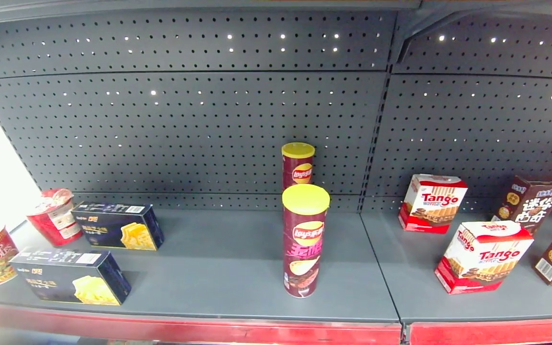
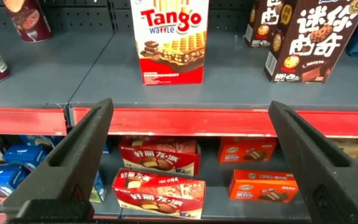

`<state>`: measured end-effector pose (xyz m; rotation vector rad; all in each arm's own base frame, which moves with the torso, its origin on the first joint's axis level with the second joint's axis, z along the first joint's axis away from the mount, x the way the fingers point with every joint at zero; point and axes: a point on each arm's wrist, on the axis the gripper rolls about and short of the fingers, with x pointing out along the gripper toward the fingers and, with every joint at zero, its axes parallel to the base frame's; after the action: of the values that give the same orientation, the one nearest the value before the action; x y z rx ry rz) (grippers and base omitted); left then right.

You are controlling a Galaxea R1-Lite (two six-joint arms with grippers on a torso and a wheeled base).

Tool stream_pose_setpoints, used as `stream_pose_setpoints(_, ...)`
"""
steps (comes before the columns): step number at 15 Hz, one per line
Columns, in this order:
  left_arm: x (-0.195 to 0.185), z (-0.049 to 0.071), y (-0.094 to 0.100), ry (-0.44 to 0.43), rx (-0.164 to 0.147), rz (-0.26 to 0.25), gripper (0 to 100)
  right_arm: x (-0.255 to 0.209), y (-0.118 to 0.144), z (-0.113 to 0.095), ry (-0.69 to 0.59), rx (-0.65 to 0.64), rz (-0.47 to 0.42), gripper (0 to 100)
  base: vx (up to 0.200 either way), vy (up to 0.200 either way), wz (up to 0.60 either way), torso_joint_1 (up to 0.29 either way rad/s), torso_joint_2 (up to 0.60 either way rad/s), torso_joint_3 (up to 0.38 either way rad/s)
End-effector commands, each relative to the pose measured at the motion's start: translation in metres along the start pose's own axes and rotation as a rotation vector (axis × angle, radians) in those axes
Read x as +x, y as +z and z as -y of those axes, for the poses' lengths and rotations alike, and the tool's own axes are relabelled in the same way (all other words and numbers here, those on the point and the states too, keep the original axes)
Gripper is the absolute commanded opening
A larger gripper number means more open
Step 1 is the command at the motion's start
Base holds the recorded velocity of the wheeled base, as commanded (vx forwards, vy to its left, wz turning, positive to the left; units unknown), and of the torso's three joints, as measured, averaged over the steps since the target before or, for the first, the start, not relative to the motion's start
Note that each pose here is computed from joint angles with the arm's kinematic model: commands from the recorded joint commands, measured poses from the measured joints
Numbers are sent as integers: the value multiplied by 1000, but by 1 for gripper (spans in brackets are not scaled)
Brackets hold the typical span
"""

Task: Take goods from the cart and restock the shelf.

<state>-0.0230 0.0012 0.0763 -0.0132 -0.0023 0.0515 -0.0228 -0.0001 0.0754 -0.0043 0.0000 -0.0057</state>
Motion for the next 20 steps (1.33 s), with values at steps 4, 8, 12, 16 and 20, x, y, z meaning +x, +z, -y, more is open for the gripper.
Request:
stream_pose_setpoints(4, 0, 0, 0, -1, 1, 1, 100, 0, 0, 0, 0, 0, 0, 100, -50, 0, 0, 5, 3, -1)
stream_pose_setpoints(8, 0, 0, 0, -2, 1, 1, 100, 0, 0, 0, 0, 0, 0, 100, 0, 0, 0, 0, 0, 0)
stream_pose_setpoints(12, 0, 0, 0, -1, 1, 1, 100, 0, 0, 0, 0, 0, 0, 100, 0, 100, 0, -1, 2, 0)
stream_pose_setpoints(16, 0, 0, 0, -1, -1, 1, 100, 0, 0, 0, 0, 0, 0, 100, 0, 0, 0, 0, 0, 0)
stream_pose_setpoints(20, 0, 0, 0, -1, -1, 1, 100, 0, 0, 0, 0, 0, 0, 100, 0, 0, 0, 0, 0, 0)
